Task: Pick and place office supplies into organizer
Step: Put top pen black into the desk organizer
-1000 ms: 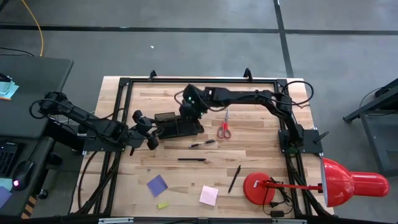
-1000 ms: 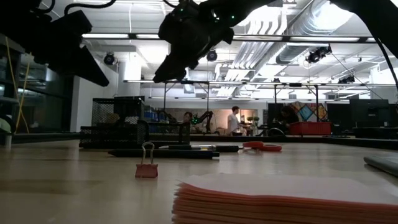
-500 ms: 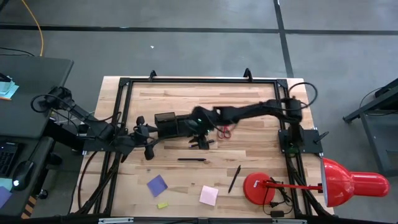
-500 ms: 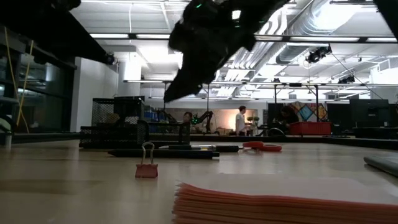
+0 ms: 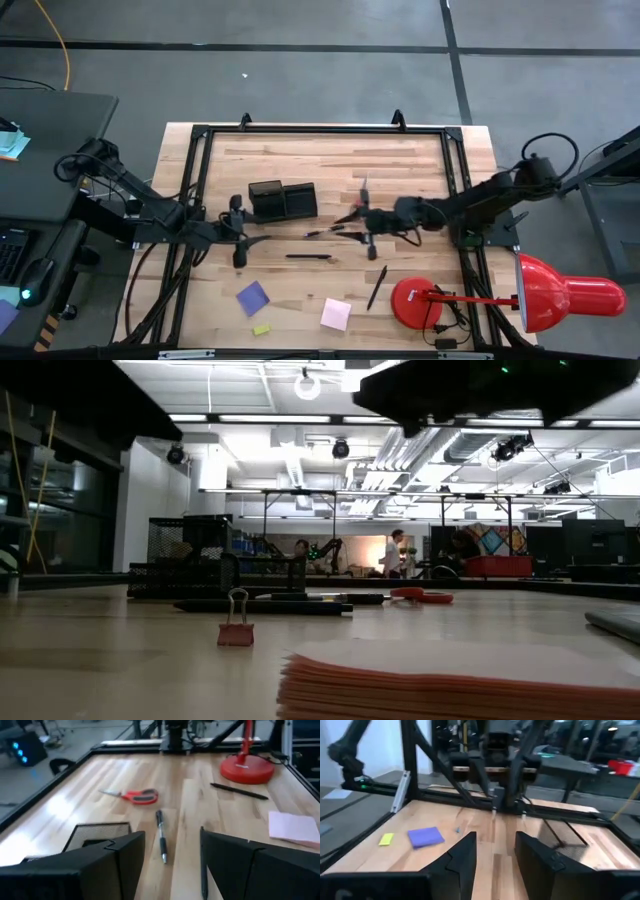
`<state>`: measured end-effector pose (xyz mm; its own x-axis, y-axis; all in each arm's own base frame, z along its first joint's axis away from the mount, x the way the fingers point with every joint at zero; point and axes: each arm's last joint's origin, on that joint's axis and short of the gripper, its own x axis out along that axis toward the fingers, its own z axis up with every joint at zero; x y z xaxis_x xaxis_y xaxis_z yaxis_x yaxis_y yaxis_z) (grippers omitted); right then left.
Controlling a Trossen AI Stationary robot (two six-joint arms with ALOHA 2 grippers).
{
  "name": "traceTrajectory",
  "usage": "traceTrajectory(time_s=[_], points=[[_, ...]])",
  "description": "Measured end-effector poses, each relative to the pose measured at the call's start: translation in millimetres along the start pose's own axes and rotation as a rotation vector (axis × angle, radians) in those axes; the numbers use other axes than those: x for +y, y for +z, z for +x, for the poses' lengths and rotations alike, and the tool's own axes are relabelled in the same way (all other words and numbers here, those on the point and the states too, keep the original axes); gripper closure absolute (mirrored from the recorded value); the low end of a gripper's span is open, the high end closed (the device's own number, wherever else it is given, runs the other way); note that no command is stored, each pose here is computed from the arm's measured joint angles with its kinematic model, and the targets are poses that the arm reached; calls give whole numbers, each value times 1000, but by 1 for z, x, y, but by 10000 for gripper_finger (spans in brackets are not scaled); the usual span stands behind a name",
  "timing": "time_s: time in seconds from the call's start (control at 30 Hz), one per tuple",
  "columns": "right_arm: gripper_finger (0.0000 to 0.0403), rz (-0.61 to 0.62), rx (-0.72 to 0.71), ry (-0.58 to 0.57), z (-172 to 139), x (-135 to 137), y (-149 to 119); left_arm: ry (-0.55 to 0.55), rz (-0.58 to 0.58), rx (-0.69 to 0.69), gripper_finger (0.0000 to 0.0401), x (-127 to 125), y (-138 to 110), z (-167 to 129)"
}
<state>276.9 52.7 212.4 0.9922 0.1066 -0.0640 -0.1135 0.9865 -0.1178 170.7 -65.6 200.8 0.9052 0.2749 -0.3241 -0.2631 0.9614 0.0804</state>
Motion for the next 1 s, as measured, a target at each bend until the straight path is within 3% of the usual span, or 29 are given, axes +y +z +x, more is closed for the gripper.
traceTrajectory(time_s=[0.3, 0.5, 0.67, 1.0], points=[[277, -73, 44, -20, -22, 17, -23, -6, -12, 107, 217, -12, -22, 35], [277, -157, 41, 14, -24, 27, -23, -53, 40, 113, 217, -29, -42, 62], [277, -148, 51, 37, -26, 36, -23, -46, 50, 127, 217, -35, -55, 73], [277, -143, 60, -73, -31, 51, -21, -19, 80, 243, 217, -46, -67, 89]])
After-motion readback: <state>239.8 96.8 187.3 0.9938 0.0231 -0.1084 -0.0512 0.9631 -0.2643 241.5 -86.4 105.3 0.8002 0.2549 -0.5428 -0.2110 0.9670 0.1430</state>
